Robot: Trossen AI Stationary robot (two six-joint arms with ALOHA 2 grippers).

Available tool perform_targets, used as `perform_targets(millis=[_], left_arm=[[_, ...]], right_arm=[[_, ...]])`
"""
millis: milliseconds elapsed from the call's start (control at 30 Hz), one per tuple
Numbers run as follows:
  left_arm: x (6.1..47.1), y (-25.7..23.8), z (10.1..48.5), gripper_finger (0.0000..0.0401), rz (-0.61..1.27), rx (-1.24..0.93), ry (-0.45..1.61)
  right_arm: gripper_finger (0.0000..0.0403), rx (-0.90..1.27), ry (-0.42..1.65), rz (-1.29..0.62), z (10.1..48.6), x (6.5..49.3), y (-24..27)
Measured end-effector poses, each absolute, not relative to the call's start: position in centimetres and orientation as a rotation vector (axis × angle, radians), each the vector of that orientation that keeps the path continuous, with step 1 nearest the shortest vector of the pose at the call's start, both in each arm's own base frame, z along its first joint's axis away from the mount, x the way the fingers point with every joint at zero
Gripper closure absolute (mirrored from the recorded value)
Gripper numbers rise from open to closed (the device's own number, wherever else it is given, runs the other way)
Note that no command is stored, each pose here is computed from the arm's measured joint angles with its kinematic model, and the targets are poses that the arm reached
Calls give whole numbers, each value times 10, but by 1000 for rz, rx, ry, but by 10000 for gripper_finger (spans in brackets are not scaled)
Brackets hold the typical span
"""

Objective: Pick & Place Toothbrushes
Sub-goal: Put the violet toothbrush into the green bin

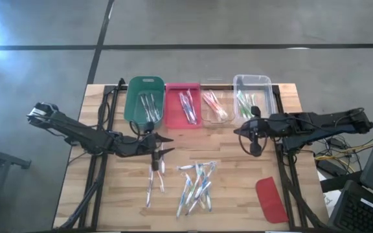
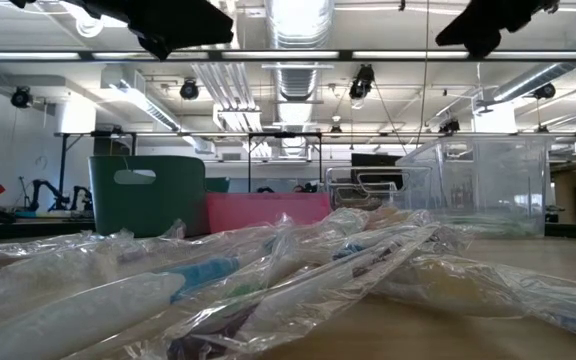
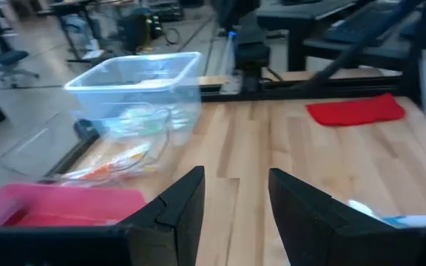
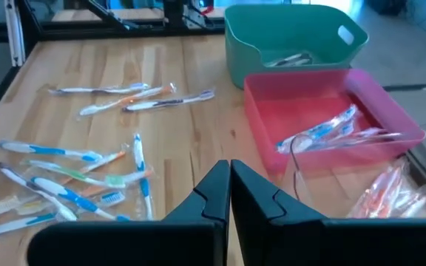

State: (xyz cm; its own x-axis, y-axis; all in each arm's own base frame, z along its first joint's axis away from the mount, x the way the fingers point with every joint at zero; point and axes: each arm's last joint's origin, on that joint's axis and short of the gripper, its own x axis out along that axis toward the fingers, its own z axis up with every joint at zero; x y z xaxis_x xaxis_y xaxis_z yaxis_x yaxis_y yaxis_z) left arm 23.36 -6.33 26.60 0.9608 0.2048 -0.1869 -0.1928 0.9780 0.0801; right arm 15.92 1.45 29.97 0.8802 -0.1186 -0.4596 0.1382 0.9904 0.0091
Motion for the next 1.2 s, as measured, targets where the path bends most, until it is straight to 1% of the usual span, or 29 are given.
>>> perform_targets(millis=[133, 233, 367, 467, 600, 800, 900, 1000, 1100, 1200], left_arm=[[234, -66, 271, 248, 118, 64, 223], [234, -66, 272, 250, 104, 85, 274], [232, -65, 274, 250, 109, 119, 398], [228, -64, 279, 250, 115, 136, 496], [222, -62, 297, 250, 136, 130, 620], [205, -55, 335, 250, 246, 63, 735], [197, -51, 351, 250, 317, 30, 761], [191, -47, 361, 250, 418, -37, 746], [187, -45, 363, 250, 499, -56, 731], [188, -45, 359, 250, 507, -40, 764]], right_arm=[[394, 38, 395, -125, 289, 156, 14], [394, 47, 336, -121, 282, 157, 14], [394, 16, 291, -114, 276, 163, 15], [394, -30, 303, -107, 273, 166, 15], [394, -44, 276, -106, 275, 169, 16], [394, -131, 245, -99, 279, 168, 15], [394, -143, 245, -170, 279, 167, 13], [394, -159, 245, -311, 280, 167, 9], [394, -171, 233, -445, 282, 165, 6], [394, -167, 210, -528, 285, 165, 3]])
